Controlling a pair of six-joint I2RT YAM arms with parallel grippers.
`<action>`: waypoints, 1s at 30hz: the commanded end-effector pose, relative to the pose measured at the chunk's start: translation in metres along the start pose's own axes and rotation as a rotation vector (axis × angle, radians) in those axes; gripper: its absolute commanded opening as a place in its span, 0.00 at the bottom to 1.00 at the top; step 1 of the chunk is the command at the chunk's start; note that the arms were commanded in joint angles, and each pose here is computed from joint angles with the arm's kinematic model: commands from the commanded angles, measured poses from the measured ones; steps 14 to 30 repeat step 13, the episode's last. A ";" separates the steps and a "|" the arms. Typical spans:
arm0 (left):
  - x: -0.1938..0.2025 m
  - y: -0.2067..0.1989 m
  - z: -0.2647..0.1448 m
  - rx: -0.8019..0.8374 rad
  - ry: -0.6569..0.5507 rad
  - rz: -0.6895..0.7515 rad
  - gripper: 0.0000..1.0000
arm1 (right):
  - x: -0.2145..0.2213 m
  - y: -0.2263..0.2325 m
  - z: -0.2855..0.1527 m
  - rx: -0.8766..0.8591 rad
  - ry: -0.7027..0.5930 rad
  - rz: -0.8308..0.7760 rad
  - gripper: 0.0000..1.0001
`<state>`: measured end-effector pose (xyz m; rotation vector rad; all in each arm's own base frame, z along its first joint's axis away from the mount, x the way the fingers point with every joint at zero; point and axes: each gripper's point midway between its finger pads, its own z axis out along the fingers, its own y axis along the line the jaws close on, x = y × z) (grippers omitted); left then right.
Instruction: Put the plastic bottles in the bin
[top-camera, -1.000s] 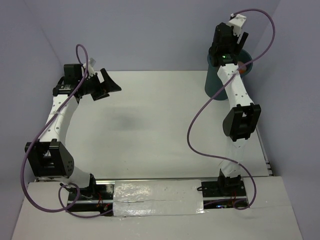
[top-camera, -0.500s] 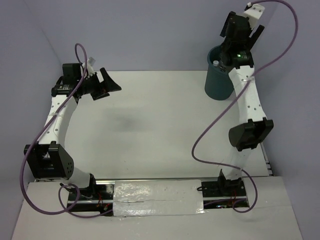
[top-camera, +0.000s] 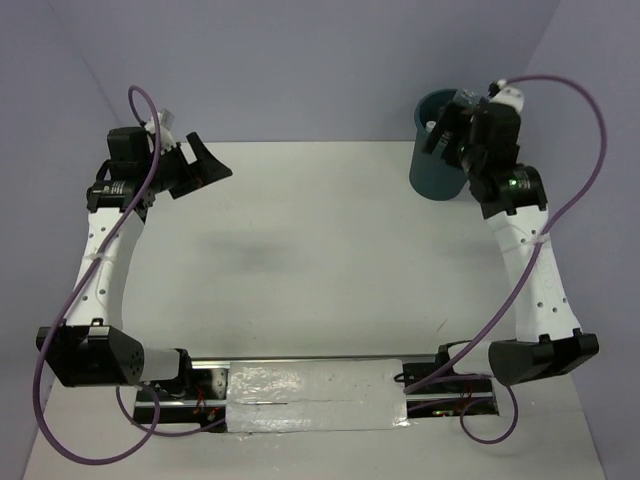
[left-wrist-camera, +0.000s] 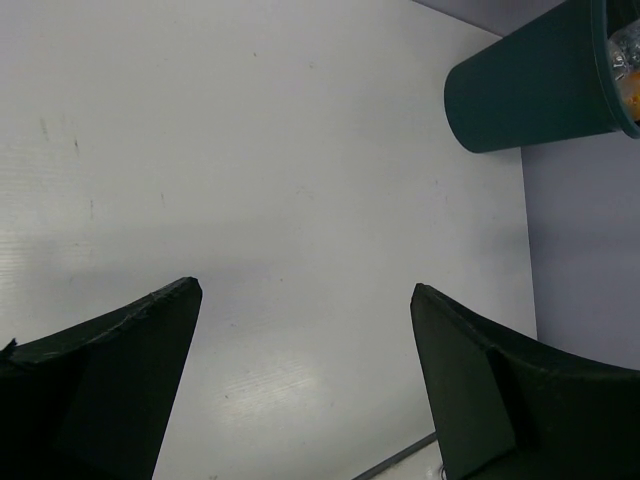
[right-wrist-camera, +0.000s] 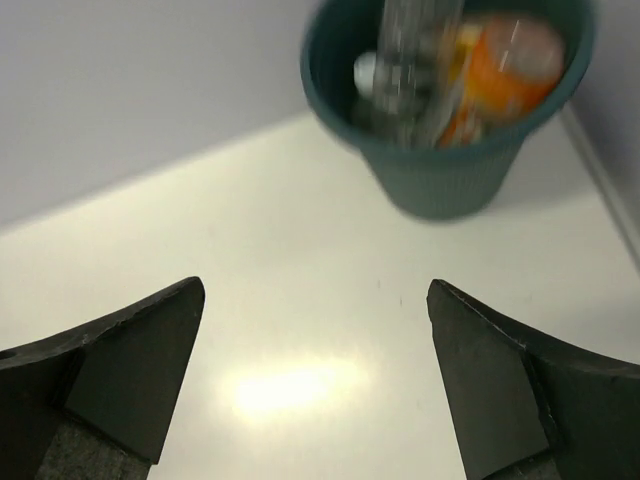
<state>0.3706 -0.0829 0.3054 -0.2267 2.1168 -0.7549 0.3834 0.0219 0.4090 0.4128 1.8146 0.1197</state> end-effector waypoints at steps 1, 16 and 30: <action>-0.023 -0.015 -0.018 0.005 -0.096 0.051 0.99 | 0.068 -0.006 -0.014 -0.019 0.184 0.002 1.00; -0.027 -0.025 -0.027 0.024 -0.113 0.040 0.99 | 0.067 -0.041 -0.054 0.079 0.097 0.005 1.00; -0.027 -0.025 -0.027 0.024 -0.113 0.040 0.99 | 0.067 -0.041 -0.054 0.079 0.097 0.005 1.00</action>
